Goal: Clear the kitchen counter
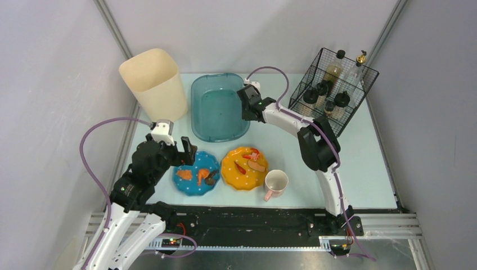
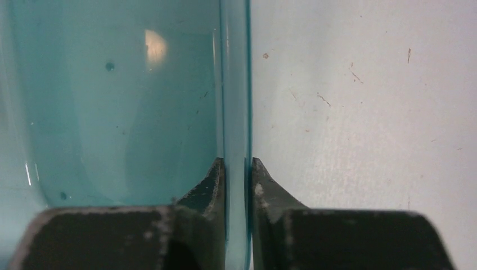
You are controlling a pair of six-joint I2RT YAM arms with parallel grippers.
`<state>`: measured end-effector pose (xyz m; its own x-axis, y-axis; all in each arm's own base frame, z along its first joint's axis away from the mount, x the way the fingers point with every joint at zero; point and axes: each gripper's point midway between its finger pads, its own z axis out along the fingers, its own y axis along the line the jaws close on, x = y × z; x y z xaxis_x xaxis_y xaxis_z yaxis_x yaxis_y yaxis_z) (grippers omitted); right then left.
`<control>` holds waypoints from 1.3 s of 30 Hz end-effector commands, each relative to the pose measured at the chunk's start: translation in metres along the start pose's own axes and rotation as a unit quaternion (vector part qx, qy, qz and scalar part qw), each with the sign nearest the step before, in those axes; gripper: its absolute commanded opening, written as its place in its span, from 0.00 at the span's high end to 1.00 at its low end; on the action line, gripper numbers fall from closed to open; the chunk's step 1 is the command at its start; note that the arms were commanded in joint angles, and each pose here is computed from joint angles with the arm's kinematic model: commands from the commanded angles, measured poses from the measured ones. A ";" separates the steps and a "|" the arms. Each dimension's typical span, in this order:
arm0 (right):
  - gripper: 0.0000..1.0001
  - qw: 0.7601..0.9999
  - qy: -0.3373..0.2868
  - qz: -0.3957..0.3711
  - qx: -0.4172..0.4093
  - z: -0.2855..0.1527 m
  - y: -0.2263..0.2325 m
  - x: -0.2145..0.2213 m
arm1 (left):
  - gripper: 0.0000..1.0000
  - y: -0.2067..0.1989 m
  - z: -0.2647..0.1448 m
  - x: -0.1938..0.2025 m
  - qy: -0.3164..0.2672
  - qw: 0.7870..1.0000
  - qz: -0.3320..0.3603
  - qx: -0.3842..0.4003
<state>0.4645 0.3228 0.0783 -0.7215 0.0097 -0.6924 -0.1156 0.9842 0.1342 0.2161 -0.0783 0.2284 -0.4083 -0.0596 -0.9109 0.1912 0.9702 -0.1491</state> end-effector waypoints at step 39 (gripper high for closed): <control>0.00 0.989 -0.131 0.056 -0.048 -0.193 -0.088 -0.046 | 0.02 0.019 -0.012 -0.087 -0.086 0.988 -0.082 -0.096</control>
<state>0.4026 0.1949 0.2062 -0.5594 0.1729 -0.8107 -0.0243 0.9742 0.2246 0.2293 -0.0640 0.2548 -0.3809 -0.1237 -0.9163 0.0658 0.9849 -0.1603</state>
